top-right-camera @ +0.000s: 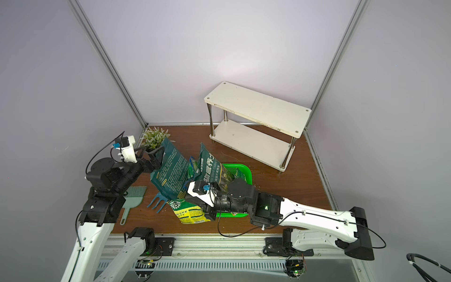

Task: Take down the fertilizer bag from the shelf
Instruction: Place the fertilizer bag in the storage box.

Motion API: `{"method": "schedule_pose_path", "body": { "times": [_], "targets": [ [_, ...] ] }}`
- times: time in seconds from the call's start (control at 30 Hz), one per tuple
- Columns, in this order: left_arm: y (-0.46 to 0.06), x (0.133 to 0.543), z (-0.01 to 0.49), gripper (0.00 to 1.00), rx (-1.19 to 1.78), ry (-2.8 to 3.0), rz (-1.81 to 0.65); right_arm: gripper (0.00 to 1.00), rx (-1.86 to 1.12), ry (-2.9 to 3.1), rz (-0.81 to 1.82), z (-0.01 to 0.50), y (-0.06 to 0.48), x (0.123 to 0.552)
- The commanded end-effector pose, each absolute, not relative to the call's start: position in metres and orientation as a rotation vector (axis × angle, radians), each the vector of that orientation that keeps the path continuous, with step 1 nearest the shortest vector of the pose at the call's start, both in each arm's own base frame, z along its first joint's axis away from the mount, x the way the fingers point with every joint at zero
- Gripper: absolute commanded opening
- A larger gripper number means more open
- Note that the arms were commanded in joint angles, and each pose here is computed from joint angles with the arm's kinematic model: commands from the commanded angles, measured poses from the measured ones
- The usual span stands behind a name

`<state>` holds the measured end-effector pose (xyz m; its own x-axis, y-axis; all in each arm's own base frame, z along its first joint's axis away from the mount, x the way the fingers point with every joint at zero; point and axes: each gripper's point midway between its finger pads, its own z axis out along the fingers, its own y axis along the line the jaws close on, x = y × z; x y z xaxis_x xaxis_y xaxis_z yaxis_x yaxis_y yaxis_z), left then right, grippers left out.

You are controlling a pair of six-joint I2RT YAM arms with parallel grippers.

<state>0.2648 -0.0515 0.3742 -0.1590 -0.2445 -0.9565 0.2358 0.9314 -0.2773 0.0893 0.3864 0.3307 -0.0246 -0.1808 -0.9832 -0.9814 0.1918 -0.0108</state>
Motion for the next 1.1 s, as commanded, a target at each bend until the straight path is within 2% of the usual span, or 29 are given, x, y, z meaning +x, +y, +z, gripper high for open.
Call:
{"method": "schedule_pose_path", "body": {
  "times": [0.0,0.2,0.43,0.63,1.07],
  "targets": [
    [-0.04,0.25,0.374,1.0,-0.086,1.676,-0.39,0.0,-0.976,1.34,0.921,0.371,0.379,0.116],
    [-0.055,0.229,0.385,1.0,-0.041,1.661,-0.445,0.0,-0.937,1.403,0.842,0.337,0.375,0.139],
    [-0.058,0.243,0.367,1.0,-0.034,1.714,-0.427,0.0,-0.868,1.445,0.862,0.315,0.363,0.163],
    [-0.076,0.246,0.357,1.0,0.046,1.741,-0.513,0.0,-0.873,1.517,0.871,0.272,0.364,0.164],
    [-0.074,0.248,0.355,1.0,0.045,1.743,-0.49,0.0,-0.866,1.641,0.915,0.212,0.359,0.158]
  ]
}}
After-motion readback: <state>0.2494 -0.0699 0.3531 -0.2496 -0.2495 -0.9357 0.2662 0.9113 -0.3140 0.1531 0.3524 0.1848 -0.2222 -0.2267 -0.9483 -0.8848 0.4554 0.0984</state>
